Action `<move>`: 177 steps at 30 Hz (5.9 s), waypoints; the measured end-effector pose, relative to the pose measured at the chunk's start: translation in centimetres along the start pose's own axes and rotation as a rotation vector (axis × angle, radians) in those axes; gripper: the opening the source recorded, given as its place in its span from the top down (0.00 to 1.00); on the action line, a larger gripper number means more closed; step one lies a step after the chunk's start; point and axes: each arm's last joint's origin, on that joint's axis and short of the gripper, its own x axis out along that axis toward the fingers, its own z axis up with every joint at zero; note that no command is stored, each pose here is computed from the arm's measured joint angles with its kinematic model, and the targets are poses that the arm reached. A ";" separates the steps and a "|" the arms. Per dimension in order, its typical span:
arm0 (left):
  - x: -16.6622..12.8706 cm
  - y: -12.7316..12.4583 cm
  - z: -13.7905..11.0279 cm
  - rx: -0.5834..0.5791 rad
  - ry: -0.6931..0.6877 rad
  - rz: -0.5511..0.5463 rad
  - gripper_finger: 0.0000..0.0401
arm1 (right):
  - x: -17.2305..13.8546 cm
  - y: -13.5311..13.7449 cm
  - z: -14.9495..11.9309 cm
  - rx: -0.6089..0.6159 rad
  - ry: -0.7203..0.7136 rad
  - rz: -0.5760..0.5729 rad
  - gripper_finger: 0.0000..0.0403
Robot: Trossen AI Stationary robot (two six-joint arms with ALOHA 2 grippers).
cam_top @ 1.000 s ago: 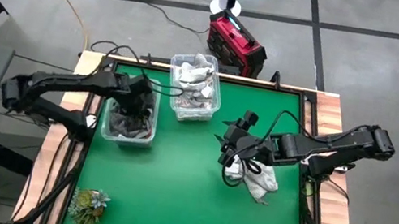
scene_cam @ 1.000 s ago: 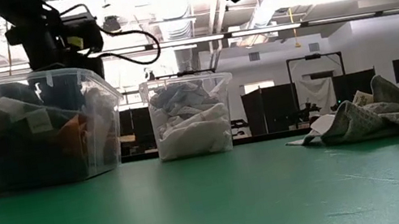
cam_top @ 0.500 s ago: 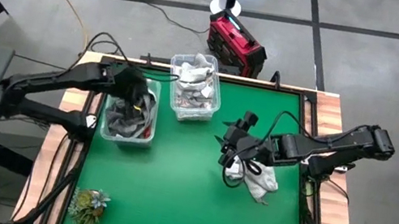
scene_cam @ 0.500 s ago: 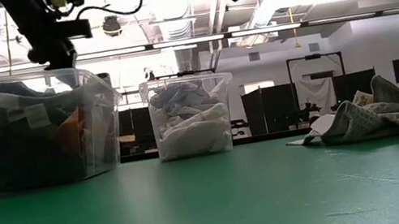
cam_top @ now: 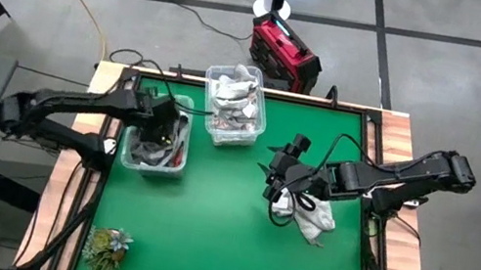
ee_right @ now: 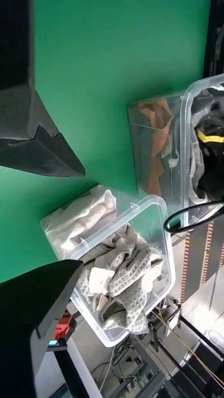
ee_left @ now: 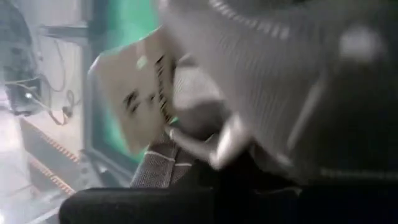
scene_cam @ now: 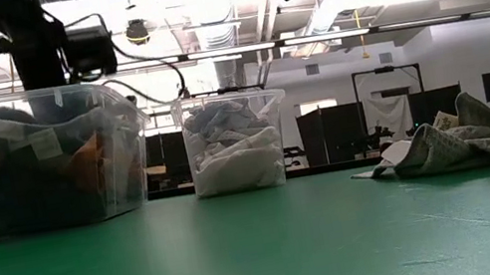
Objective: Sort towels by color in basket
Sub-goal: Put the gray towel into the left transparent bin, then put the light gray towel into the right transparent bin
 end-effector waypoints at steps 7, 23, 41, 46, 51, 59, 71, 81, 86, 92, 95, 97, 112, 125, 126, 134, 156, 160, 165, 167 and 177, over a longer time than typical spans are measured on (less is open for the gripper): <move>0.6 -0.4 0.7 0.007 -0.038 -0.067 1.00 | 0.0 0.0 0.0 -0.004 0.000 -0.001 0.36; -5.2 2.4 0.1 -0.056 -0.234 -0.035 1.00 | 0.0 0.0 0.0 -0.004 0.001 -0.001 0.36; -11.8 2.6 -2.1 -0.117 -0.801 -0.226 1.00 | -0.1 0.1 -0.5 -0.036 0.043 0.004 0.36; -13.6 0.7 -1.7 -0.008 -1.046 -0.588 1.00 | -0.3 1.0 -1.4 -0.005 0.129 0.166 0.36; -13.6 -1.8 -1.4 0.061 -1.063 -0.662 1.00 | 0.2 2.0 -4.7 0.017 0.465 0.238 0.36; -15.8 -2.6 -0.8 -0.031 -1.195 -0.330 1.00 | 1.4 3.9 -9.0 0.045 0.880 0.101 0.36; -16.2 -3.7 -1.3 -0.079 -1.166 -0.447 1.00 | 5.1 6.4 -11.8 0.039 1.026 0.201 0.52; -20.8 -2.4 -0.8 -0.101 -1.656 -0.334 1.00 | 6.9 4.2 -11.3 0.076 0.938 0.328 0.96; -23.1 -1.3 -0.6 -0.147 -1.961 -0.233 1.00 | 6.9 0.9 -6.5 0.109 0.713 0.357 0.95; -22.1 -2.6 0.2 -0.060 -1.922 -0.261 1.00 | 4.4 -2.4 0.9 0.082 0.200 0.479 0.96; -20.8 -3.2 0.3 -0.116 -1.883 -0.205 1.00 | 2.9 -4.4 4.1 0.047 -0.088 0.439 0.95; -20.0 -3.4 0.0 -0.179 -1.869 -0.151 1.00 | 2.2 -6.0 5.9 0.038 -0.254 0.329 0.95; -18.3 -2.4 -2.9 -0.291 -1.868 0.071 1.00 | 5.6 -15.4 8.3 -0.033 -0.604 -0.246 0.95; -17.6 -1.5 -3.8 -0.429 -1.621 0.229 1.00 | 18.3 -15.3 1.0 0.006 -0.293 -0.011 0.95; -17.6 -1.4 -3.9 -0.439 -1.612 0.239 1.00 | 19.0 -15.0 0.5 -0.010 -0.271 -0.002 0.95; -17.4 -1.5 -4.0 -0.421 -1.585 0.249 1.00 | 23.6 -14.0 -2.9 -0.098 -0.140 0.185 0.95; -17.0 -1.8 -3.9 -0.414 -1.555 0.212 1.00 | 25.8 -13.4 0.0 -0.372 0.189 0.286 0.95; -17.0 -1.8 -3.9 -0.415 -1.555 0.208 1.00 | 26.9 -12.2 -1.5 -0.282 0.181 0.492 0.95; -17.0 -1.8 -3.8 -0.419 -1.555 0.202 1.00 | 27.8 -11.2 -2.6 -0.246 0.205 0.575 0.95; -17.0 -1.8 -3.8 -0.418 -1.555 0.203 1.00 | 28.0 -11.0 -2.8 -0.229 0.214 0.577 0.94; -16.9 -1.9 -3.8 -0.418 -1.551 0.195 1.00 | 27.7 -11.6 -2.7 -0.112 0.270 0.509 0.65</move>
